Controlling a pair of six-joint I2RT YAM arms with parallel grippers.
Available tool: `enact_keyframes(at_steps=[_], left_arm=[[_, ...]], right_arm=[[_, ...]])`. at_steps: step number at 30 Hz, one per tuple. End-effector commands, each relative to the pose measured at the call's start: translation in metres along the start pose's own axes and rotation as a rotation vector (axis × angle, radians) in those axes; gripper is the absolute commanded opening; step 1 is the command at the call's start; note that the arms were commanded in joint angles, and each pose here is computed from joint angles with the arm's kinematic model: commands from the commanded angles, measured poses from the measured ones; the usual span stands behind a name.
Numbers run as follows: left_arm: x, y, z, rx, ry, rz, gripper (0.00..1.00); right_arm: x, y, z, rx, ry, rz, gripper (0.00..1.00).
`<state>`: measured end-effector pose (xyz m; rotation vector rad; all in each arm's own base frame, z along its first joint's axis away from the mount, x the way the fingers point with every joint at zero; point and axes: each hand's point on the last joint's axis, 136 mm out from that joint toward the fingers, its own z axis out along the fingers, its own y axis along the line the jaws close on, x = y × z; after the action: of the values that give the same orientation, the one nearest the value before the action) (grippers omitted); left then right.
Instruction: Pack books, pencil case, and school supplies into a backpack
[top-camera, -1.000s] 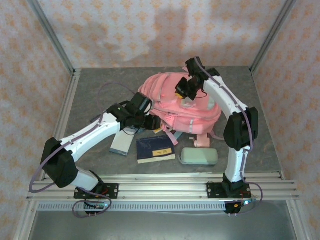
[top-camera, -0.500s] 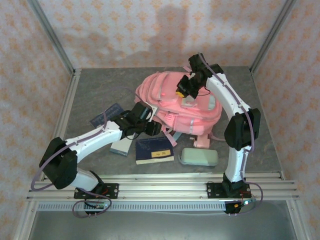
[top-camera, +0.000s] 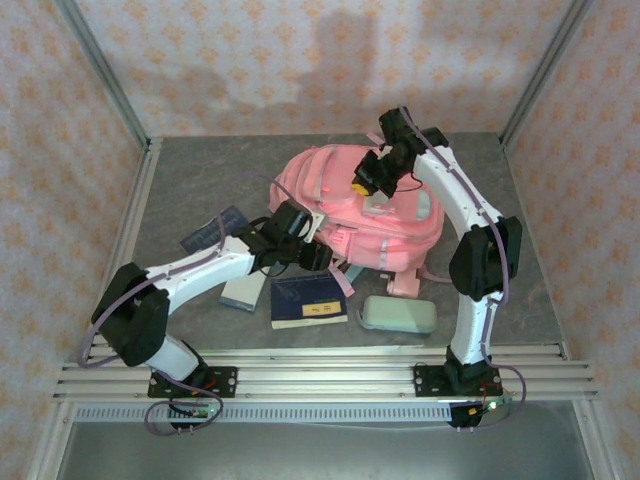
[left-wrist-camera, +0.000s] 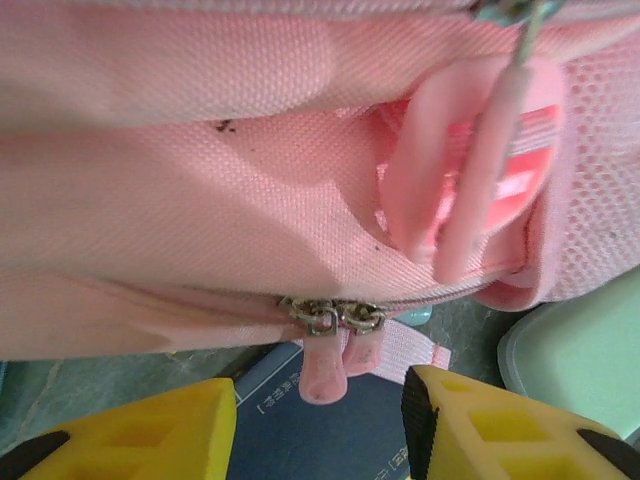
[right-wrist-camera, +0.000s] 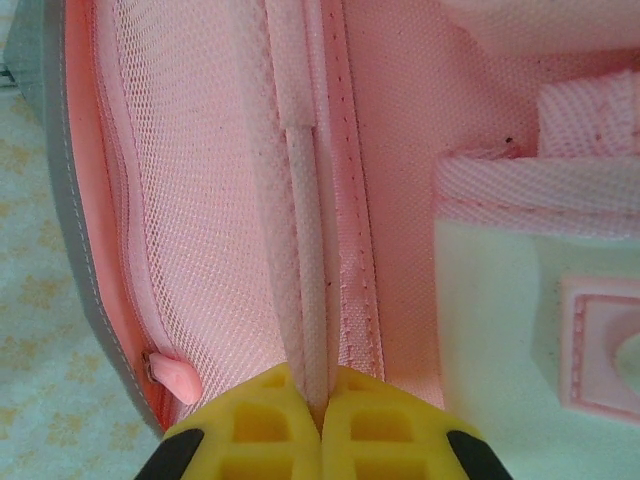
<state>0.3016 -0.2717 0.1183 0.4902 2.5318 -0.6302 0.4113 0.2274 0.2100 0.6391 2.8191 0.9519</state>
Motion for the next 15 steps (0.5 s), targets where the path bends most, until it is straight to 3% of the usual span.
enact_keyframes(at_steps=[1,10,15], left_arm=[[-0.009,-0.006,0.009,0.027,-0.005,-0.016,0.49],[-0.018,0.003,0.029,-0.022,-0.003,-0.01,0.4],[-0.025,0.002,0.029,-0.024,-0.018,0.0,0.22]], right_arm=[[0.006,0.04,-0.041,-0.155,-0.025,-0.044,0.0],[0.012,0.044,-0.041,-0.201,0.002,-0.045,0.0],[0.014,0.036,-0.04,-0.181,0.009,-0.057,0.0]])
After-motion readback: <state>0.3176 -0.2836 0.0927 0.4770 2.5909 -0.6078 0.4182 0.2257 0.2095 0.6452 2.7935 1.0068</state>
